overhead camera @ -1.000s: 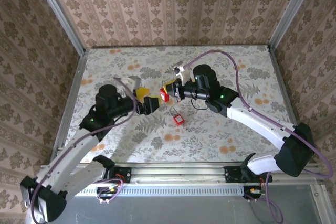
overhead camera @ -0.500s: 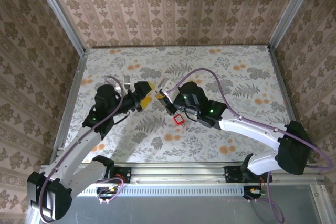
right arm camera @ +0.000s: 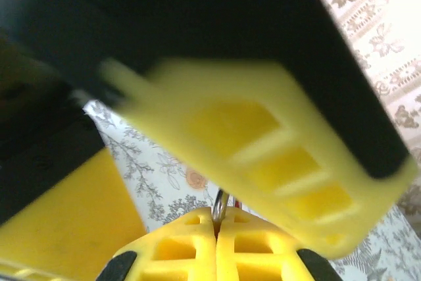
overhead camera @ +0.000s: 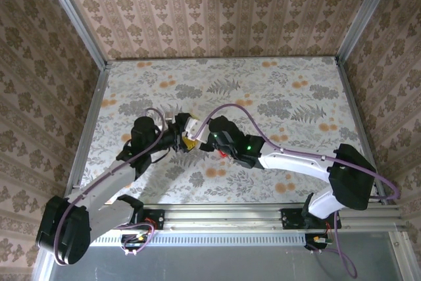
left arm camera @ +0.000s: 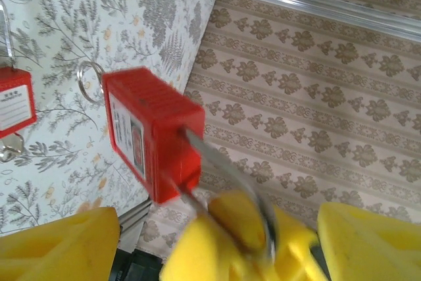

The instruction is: Unlock with the key

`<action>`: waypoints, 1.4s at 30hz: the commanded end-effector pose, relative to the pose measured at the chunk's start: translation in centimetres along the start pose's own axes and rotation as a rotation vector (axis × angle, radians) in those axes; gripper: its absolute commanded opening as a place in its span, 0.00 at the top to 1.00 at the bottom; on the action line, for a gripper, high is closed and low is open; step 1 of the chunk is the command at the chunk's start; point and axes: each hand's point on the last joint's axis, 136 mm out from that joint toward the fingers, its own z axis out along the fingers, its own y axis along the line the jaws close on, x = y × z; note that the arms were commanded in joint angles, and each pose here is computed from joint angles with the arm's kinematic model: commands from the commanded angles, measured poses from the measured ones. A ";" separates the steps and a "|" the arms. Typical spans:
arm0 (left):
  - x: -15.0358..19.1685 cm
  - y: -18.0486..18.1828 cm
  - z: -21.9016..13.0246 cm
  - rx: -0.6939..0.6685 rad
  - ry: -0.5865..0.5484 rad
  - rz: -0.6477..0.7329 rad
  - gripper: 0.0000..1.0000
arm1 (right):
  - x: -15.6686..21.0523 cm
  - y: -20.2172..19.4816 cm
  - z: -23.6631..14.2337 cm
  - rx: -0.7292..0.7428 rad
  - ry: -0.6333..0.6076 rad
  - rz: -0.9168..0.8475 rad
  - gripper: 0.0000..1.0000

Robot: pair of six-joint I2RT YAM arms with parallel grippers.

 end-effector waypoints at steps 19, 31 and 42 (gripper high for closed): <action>-2.0 0.5 0.6 -0.007 -0.007 0.046 0.89 | -3.5 4.7 -1.7 -0.101 -0.109 -0.122 1.00; -1.8 -1.4 -0.7 0.057 0.023 0.247 1.00 | -2.5 0.4 -3.3 -0.189 -0.079 0.255 0.34; 0.7 -4.3 -1.3 0.108 0.134 0.730 1.00 | 0.9 -10.9 -7.1 -0.367 -0.187 1.075 0.22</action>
